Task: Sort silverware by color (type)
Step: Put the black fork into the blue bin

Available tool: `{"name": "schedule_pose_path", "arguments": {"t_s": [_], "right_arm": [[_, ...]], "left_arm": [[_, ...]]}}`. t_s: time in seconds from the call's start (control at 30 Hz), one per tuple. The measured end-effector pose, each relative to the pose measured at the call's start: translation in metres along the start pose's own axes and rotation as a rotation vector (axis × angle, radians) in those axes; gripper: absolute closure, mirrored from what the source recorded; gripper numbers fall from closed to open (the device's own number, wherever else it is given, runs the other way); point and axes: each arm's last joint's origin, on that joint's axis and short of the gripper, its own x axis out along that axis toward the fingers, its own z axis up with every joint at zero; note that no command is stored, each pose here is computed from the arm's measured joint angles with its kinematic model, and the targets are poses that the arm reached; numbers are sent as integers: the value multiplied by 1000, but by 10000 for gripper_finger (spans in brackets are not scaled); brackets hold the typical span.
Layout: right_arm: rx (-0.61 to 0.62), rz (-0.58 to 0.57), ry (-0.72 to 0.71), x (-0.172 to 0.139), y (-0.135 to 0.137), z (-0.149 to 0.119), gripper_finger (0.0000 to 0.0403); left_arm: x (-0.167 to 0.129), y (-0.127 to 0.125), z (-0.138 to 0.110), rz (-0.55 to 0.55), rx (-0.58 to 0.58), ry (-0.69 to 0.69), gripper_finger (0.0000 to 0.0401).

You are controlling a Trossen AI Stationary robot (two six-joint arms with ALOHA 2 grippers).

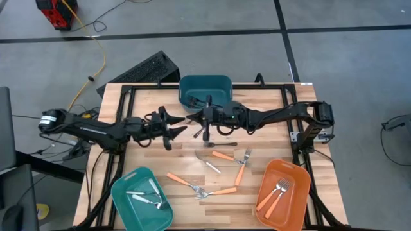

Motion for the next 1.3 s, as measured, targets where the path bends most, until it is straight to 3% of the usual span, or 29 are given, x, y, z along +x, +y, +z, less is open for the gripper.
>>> {"name": "schedule_pose_path", "arguments": {"t_s": [0.2,0.63,0.87,1.3], "right_arm": [[-24,-60,30,-5,-6,5,386],[-88,-454,170,-1,-43,-7,386],[-62,-625,390,18,-68,-24,386],[-191,-731,790,52,-76,-52,386]], "left_arm": [[-20,5,15,59,16,10,229],[-46,14,29,207,30,-3,233],[-51,16,30,212,33,9,233],[-52,16,30,212,49,14,233]]}}
